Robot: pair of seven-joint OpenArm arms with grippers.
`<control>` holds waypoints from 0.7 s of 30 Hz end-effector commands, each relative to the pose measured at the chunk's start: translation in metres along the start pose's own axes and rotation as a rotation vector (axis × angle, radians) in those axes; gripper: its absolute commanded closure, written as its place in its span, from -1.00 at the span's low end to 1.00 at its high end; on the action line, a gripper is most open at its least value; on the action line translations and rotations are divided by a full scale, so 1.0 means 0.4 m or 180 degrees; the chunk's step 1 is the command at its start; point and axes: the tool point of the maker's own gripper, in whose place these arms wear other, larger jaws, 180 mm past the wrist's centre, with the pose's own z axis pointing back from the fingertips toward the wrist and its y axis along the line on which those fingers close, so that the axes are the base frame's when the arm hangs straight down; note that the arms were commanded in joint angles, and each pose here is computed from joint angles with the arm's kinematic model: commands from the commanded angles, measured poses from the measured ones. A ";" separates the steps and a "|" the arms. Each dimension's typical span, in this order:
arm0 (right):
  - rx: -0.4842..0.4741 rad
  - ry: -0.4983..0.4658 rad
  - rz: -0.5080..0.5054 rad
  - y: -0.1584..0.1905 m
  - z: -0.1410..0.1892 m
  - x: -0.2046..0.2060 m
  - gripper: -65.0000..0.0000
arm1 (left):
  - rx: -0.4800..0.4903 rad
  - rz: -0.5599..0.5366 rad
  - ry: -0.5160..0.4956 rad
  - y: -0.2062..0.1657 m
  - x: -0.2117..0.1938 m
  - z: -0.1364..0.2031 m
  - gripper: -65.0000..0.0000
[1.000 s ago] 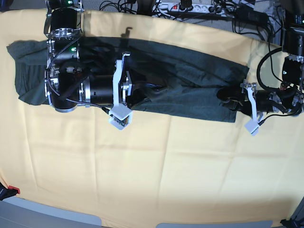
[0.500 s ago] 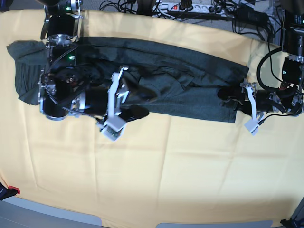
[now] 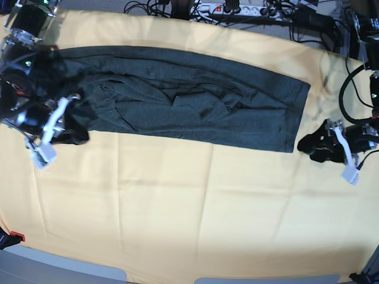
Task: Fold the T-shirt properly
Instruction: 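Release the shirt end and hold its edge with the right gripper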
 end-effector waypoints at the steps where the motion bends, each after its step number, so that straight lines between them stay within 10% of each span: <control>1: -0.0093 -0.0166 0.0046 -0.018 0.030 0.028 1.00 | 0.0028 -0.0086 -0.0171 0.002 0.051 0.030 -0.28; 11: -0.1112 -0.0047 -0.0363 -0.161 0.156 -0.087 1.00 | -0.0006 -0.0059 -0.0243 -0.001 0.061 0.038 -0.28; 16: -0.1408 -0.0074 -0.0676 -0.212 0.163 -0.123 -0.02 | -0.0004 -0.0059 -0.0240 -0.001 0.060 0.038 -0.28; 21: -0.1417 -0.0092 -0.1099 -0.250 0.147 -0.184 -0.06 | -0.0005 -0.0060 -0.0241 -0.001 0.060 0.038 -0.28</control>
